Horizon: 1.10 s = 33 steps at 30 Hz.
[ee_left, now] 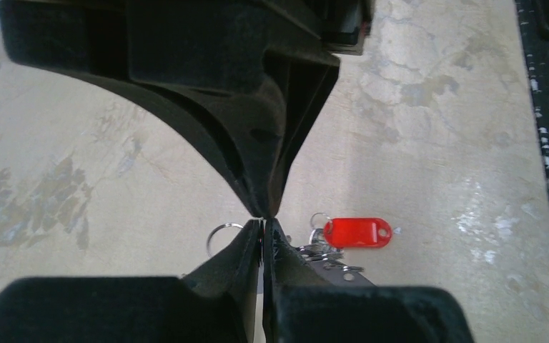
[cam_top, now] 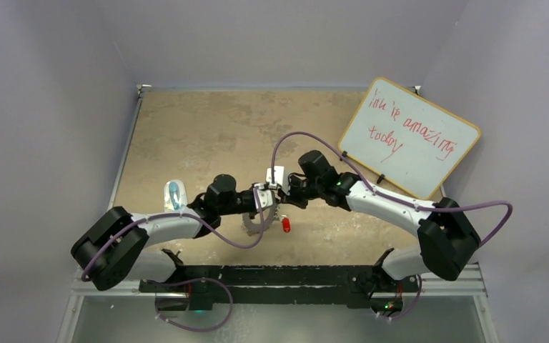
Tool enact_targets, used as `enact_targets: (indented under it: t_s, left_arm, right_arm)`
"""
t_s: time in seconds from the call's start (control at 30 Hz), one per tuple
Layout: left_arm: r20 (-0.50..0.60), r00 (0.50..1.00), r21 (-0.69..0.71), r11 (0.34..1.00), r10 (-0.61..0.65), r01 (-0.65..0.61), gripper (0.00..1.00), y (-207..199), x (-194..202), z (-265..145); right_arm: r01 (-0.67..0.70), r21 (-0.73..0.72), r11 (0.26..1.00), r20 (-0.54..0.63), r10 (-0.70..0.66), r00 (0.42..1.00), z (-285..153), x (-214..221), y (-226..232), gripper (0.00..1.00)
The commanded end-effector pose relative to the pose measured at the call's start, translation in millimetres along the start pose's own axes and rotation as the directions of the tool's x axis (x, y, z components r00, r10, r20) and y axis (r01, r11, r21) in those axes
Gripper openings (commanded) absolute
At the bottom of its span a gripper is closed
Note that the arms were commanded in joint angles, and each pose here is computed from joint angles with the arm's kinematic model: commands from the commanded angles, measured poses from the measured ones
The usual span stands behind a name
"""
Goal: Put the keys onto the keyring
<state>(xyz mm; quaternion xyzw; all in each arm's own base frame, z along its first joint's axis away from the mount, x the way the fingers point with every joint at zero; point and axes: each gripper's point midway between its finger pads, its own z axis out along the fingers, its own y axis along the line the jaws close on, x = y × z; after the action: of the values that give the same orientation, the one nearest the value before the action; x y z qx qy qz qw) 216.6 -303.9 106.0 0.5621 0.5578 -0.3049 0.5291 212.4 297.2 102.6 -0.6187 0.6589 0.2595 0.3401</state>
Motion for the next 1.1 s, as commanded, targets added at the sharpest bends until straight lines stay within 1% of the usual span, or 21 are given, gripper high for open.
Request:
enact_targets:
  t_s: [0.0, 0.13, 0.2, 0.27, 0.4, 0.47, 0.53, 0.63, 0.67, 0.77, 0.8, 1.07]
  left_arm:
    - [-0.055, 0.998, -0.046, 0.998, 0.042, -0.044, 0.0, 13, -3, -2]
    - [-0.015, 1.0, -0.071, 0.997, 0.006, -0.007, 0.0, 15, -11, -3]
    - [0.033, 0.999, -0.091, 0.996, -0.015, 0.018, 0.0, 15, -19, -4]
    - [0.093, 0.995, -0.115, 0.992, -0.037, 0.048, 0.0, 15, -27, -7]
    - [0.223, 0.972, -0.165, 0.98, -0.074, 0.112, 0.0, 16, -42, -17]
    - [0.288, 0.955, -0.178, 0.975, -0.076, 0.131, 0.0, 15, -50, -23]
    - [0.351, 0.933, -0.186, 0.971, -0.079, 0.152, 0.0, 12, -56, -31]
    - [0.425, 0.904, -0.205, 0.967, -0.053, 0.153, 0.0, 11, -68, -42]
    - [0.438, 0.898, -0.212, 0.965, -0.046, 0.153, 0.0, 11, -70, -45]
    - [0.459, 0.888, -0.235, 0.96, -0.027, 0.15, 0.0, 13, -74, -51]
    - [0.462, 0.887, -0.239, 0.96, -0.016, 0.142, 0.0, 13, -76, -52]
    - [0.459, 0.888, -0.249, 0.962, 0.012, 0.115, 0.0, 12, -78, -55]
  right_arm:
    - [0.056, 0.031, 0.998, 0.058, -0.058, 0.997, -2, -32, -7, 0.0]
    - [0.035, 0.011, 0.999, 0.09, -0.036, 0.995, -3, -35, -1, 0.01]
    - [0.028, 0.031, 0.999, 0.119, -0.031, 0.992, -7, -38, -3, 0.08]
    - [0.014, 0.05, 0.999, 0.171, -0.022, 0.985, -13, -45, -5, 0.21]
    - [-0.02, 0.078, 0.997, 0.288, -0.004, 0.958, -29, -57, -9, 0.41]
    - [-0.021, 0.086, 0.996, 0.343, -0.01, 0.939, -36, -62, -8, 0.48]
    - [-0.013, 0.089, 0.996, 0.403, -0.024, 0.915, -42, -70, -5, 0.51]
    - [-0.003, 0.069, 0.998, 0.451, -0.029, 0.892, -45, -75, 2, 0.5]
    - [-0.003, 0.063, 0.998, 0.458, -0.026, 0.889, -44, -75, 3, 0.48]
    - [-0.015, 0.056, 0.998, 0.451, -0.012, 0.892, -41, -70, 1, 0.34]
    - [-0.016, 0.052, 0.999, 0.453, -0.009, 0.891, -41, -70, 1, 0.33]
    - [0.035, -0.009, 0.999, 0.486, -0.026, 0.874, -38, -80, 6, 0.33]
